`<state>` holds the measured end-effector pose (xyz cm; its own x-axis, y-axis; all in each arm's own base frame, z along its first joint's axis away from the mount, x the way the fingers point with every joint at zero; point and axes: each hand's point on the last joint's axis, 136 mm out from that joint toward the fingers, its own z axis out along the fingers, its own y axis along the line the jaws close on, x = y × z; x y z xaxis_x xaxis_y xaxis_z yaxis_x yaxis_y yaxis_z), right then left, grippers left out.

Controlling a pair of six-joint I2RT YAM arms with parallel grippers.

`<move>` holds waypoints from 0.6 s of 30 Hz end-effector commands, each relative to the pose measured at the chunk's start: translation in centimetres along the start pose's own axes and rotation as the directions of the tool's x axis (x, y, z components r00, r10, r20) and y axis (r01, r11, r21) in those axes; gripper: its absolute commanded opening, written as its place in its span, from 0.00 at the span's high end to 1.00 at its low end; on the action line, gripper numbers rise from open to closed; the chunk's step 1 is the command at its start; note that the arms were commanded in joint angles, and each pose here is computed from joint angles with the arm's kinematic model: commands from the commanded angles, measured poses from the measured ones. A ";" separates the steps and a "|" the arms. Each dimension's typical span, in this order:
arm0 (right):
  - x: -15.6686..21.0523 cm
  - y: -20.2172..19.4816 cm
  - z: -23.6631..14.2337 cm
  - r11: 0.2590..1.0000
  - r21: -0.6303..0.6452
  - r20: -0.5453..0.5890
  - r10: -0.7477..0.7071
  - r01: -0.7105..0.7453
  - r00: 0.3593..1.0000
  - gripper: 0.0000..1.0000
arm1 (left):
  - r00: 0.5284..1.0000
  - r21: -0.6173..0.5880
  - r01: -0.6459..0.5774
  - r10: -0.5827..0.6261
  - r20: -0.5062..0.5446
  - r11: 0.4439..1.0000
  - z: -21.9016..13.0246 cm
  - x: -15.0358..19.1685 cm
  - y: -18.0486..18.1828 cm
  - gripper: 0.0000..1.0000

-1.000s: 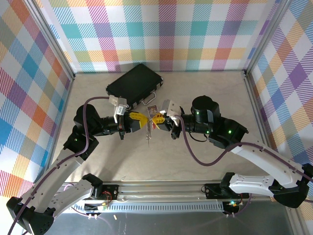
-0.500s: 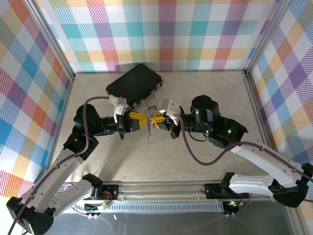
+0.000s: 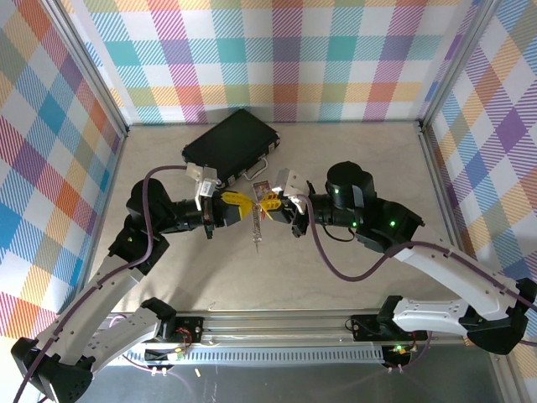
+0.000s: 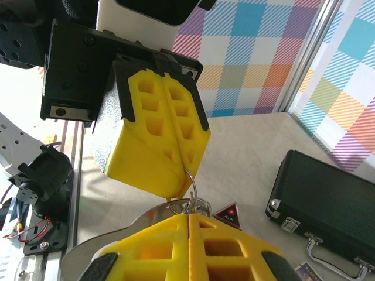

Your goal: Put the keys on the keyring

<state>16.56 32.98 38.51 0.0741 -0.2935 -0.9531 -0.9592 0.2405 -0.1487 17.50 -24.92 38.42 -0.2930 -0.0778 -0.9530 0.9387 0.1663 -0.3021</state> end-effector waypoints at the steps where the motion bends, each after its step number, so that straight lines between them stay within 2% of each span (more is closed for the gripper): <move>1: -1.8 0.3 -0.2 1.000 -0.016 0.043 -0.006 0.007 0.999 1.00 | 0.999 0.046 -0.049 0.049 0.005 0.998 0.0 -0.4 -1.3 1.00; 18: -1.5 0.7 0.1 0.999 -0.050 0.002 0.018 -0.018 1.000 1.00 | 0.998 0.050 -0.059 0.059 -0.008 0.997 -0.1 -0.5 -1.7 1.00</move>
<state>16.54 33.31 38.89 0.0603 -0.3058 -0.9502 -0.9642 0.2283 -0.1347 17.28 -25.06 37.46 -0.3093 -0.0449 -0.9499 0.9353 0.1665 -0.3124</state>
